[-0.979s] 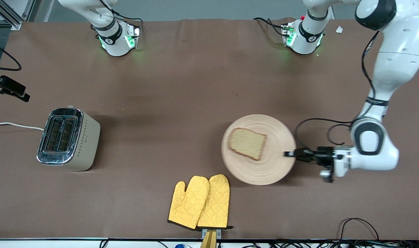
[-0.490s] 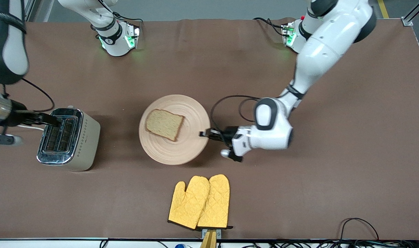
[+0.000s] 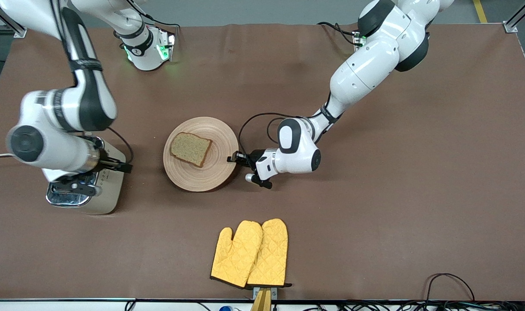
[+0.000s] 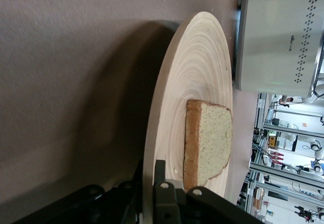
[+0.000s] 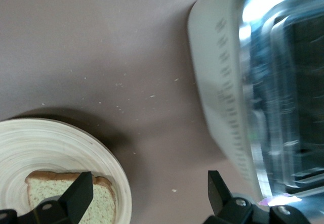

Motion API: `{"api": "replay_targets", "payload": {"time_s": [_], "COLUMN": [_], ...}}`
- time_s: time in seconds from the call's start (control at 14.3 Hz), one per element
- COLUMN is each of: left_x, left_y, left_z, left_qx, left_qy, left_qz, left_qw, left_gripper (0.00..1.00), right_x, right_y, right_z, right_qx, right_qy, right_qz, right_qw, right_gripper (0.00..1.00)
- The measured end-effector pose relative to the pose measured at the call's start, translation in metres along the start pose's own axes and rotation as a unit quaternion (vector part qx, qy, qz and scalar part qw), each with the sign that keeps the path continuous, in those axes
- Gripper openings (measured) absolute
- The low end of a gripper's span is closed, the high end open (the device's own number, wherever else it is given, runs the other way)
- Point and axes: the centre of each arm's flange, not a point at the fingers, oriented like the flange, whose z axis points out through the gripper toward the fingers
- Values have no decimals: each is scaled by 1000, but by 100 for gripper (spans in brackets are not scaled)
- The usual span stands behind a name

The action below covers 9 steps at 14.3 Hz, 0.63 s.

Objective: Move plate and put bread in toaster
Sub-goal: 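Release the plate and withdraw the left gripper while the right gripper lowers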

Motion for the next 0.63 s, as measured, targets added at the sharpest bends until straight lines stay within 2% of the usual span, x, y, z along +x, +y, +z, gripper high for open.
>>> {"api": "replay_targets", "payload": {"time_s": [0.07, 0.14, 0.35, 0.49, 0.63], "left_x": [3, 6, 33, 54, 70], "left_y": [-1, -1, -2, -8, -24], "left_z": [-3, -7, -42, -86, -135], "left_qx": [0, 0, 1, 30, 62], "left_qy": [4, 7, 28, 4, -30], "left_qz": [0, -3, -15, -1, 3], "left_qw": [1000, 1000, 999, 1000, 998], "left_gripper": [8, 14, 43, 64, 81], "right_x": [-12, -26, -81, -116, -141], "right_y": [-8, -14, -26, -42, -57], "right_z": [25, 45, 70, 68, 71], "right_qx": [11, 20, 33, 48, 57], "right_qy": [5, 10, 13, 34, 45], "right_qz": [13, 21, 46, 54, 55], "right_qw": [1000, 1000, 998, 997, 996], "right_gripper": [100, 100, 100, 100, 100]}}
